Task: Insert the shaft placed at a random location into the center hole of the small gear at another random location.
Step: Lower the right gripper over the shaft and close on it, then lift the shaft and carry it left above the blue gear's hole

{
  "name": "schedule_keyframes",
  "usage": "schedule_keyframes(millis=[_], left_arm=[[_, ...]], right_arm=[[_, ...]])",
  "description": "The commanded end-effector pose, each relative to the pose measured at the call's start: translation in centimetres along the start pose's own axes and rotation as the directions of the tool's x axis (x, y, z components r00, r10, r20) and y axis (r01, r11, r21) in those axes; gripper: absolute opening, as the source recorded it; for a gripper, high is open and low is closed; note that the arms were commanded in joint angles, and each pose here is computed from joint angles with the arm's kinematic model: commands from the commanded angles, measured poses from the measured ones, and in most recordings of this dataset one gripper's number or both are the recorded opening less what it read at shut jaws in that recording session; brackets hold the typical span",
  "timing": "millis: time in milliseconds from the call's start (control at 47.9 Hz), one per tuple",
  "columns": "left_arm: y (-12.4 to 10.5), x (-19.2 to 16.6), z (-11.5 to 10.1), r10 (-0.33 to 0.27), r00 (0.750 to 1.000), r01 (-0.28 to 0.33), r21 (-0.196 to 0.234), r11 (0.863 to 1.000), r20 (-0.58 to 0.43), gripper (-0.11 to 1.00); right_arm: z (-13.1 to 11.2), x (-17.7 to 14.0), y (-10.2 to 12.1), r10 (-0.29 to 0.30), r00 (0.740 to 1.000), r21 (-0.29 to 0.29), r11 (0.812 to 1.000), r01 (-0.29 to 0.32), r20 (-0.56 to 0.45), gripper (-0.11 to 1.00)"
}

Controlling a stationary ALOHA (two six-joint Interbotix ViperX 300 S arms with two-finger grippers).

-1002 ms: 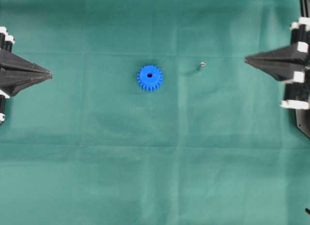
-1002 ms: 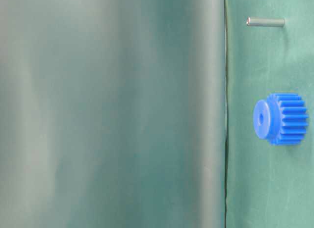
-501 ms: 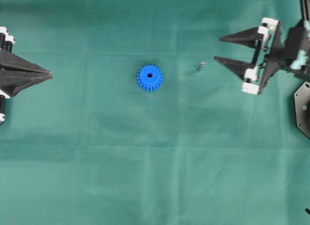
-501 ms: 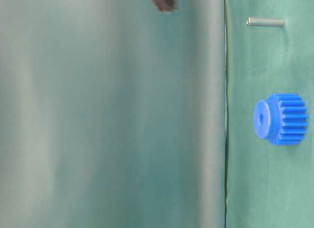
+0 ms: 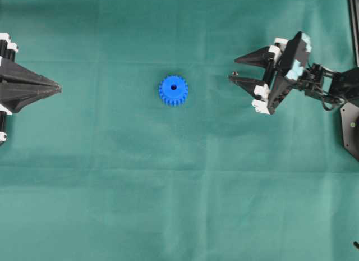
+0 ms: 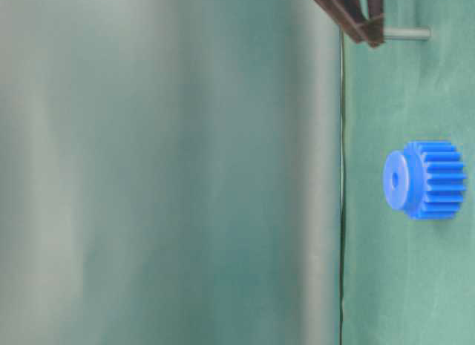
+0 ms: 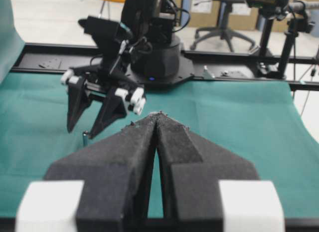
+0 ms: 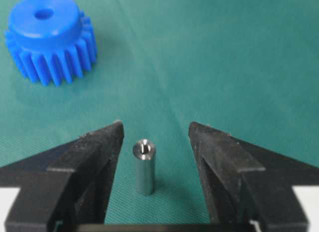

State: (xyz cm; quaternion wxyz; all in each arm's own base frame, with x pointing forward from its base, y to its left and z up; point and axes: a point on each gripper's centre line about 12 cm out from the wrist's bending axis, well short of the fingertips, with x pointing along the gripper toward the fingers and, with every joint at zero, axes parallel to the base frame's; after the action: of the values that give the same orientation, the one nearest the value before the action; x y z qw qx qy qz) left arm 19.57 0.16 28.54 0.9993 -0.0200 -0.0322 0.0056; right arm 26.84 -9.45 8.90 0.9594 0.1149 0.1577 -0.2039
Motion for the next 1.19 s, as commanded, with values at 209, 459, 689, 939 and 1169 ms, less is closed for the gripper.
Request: schedule_keyframes(millis=[209,459,689,939,1169], left_arm=[[0.0,0.2,0.1,0.001,1.000,-0.001,-0.006,1.000,0.003,-0.01],[0.0,0.1,0.1,0.001,1.000,-0.001,-0.011,1.000,0.005,-0.01],[0.0,0.1,0.2,0.003,1.000,-0.003,-0.014,1.000,0.008,-0.01],[0.0,0.1,0.2,0.003,1.000,-0.003,-0.017,1.000,0.009,-0.01],[0.0,0.1,0.2,0.003,1.000,-0.003,-0.021,1.000,0.009,-0.01]], right_arm=[[0.3,0.3,0.2,0.011,0.999,-0.001,1.000,-0.011,0.031,0.70],[0.3,-0.1,0.4,0.024,0.998,-0.007,1.000,-0.024,0.060,0.45],[0.0,-0.3,0.9,0.042,0.998,-0.014,0.999,-0.041,0.050,0.25],[0.5,-0.1,1.3,0.054,0.996,-0.015,0.998,-0.053,0.067,0.25],[2.9,-0.9,1.7,0.062,0.994,-0.025,0.998,-0.060,0.093,0.25]])
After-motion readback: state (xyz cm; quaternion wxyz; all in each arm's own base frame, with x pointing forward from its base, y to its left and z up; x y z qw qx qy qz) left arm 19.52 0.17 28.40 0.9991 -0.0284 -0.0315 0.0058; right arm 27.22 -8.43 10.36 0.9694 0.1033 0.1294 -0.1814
